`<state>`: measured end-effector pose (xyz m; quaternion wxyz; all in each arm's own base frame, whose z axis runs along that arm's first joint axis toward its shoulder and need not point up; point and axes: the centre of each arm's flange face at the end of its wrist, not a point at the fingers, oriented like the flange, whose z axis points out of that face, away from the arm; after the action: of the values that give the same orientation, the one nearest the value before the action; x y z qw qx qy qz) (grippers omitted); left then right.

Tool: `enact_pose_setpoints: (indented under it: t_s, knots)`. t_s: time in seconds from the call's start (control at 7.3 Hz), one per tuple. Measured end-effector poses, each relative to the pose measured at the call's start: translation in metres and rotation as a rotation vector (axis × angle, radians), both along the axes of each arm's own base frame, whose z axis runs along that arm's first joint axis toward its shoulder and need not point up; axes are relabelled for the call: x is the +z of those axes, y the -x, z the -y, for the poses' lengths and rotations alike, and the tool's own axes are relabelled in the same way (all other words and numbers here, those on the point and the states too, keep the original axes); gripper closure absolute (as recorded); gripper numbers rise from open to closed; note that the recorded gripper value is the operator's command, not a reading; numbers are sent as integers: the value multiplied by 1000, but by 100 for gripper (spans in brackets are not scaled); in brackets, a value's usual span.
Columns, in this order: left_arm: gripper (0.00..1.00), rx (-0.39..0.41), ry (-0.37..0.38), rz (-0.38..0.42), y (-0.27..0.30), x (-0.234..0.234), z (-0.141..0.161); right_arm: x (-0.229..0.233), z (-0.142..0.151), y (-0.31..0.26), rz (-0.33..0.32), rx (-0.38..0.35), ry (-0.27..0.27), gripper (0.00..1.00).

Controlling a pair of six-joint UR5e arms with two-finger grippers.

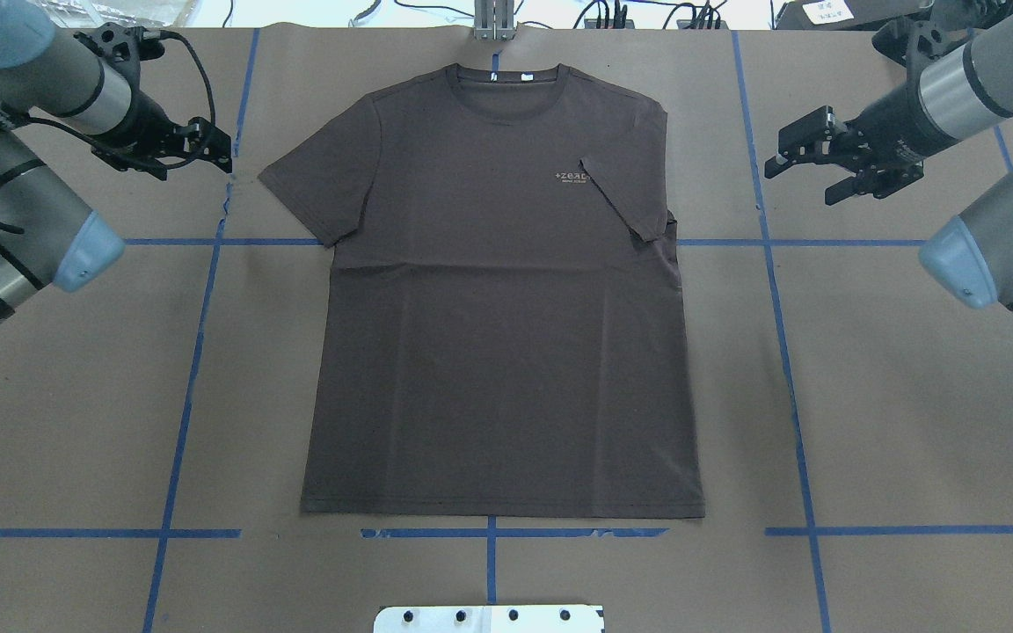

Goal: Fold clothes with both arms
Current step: 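Release the sleeve and raise the right gripper while the left gripper approaches the other sleeve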

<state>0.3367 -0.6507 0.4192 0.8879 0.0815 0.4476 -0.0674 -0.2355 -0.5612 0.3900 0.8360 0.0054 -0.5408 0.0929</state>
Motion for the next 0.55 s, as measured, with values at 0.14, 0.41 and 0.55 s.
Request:
enact_pose_setpoints:
  t_s: [0.14, 0.41, 0.55]
  knots:
    - [7, -9, -5, -14, -29, -6, 17, 7, -3, -5, -5, -6, -6, 0]
    - [10, -40, -37, 4, -60, -3, 32, 20, -6, -12, -17, -31, -36, 0]
    - [11, -50, -45, 13, -65, 1, 36, 23, -6, -14, -20, -38, -45, 0]
